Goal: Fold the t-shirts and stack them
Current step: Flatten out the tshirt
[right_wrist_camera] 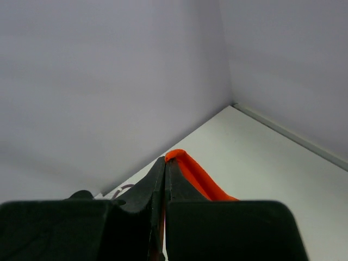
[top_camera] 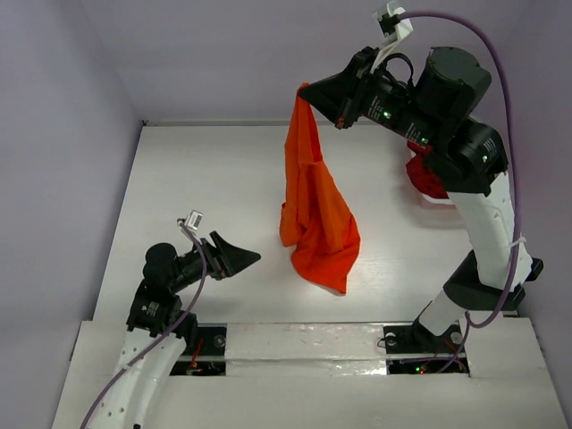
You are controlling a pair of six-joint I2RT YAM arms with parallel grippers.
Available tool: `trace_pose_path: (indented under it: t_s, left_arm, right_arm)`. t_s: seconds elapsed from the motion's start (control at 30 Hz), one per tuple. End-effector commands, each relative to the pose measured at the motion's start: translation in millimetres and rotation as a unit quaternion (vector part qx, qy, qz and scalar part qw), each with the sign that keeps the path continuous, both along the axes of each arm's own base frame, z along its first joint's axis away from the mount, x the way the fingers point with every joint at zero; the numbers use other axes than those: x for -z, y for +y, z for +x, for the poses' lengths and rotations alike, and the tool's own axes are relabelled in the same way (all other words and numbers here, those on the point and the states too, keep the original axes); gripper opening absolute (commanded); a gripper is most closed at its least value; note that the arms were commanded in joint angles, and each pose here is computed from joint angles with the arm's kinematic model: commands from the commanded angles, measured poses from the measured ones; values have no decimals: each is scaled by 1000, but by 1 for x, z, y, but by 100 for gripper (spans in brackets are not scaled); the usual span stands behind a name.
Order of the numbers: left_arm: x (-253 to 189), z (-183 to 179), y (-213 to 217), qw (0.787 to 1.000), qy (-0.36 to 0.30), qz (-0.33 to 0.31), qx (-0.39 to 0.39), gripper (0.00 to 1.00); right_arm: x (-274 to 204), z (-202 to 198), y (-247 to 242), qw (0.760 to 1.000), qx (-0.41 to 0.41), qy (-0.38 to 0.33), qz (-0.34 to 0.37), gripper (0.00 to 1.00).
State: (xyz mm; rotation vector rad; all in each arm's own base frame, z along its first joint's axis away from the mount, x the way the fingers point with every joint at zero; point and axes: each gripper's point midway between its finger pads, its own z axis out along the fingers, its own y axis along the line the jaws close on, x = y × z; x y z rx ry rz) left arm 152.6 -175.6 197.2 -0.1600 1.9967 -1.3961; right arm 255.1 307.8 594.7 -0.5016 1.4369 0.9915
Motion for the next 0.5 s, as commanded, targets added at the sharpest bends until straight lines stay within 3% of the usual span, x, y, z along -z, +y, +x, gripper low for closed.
trace_pose_path:
  t_s: [0.0,0.27,0.47]
  left_arm:
    - [-15,-15,-11,997,-51,-32,54,99]
    - [16,-10,-11,997,-34,-46,42,99]
    - [35,-2,-10,997,-27,-65,14,99]
  right_arm:
    - [-58,-53,-11,991,-81,-83,68,0]
    - [-86,-120,-47,976,-138,-139,93,0]
    - [-76,-134,-59,977,-143,-138,81,0]
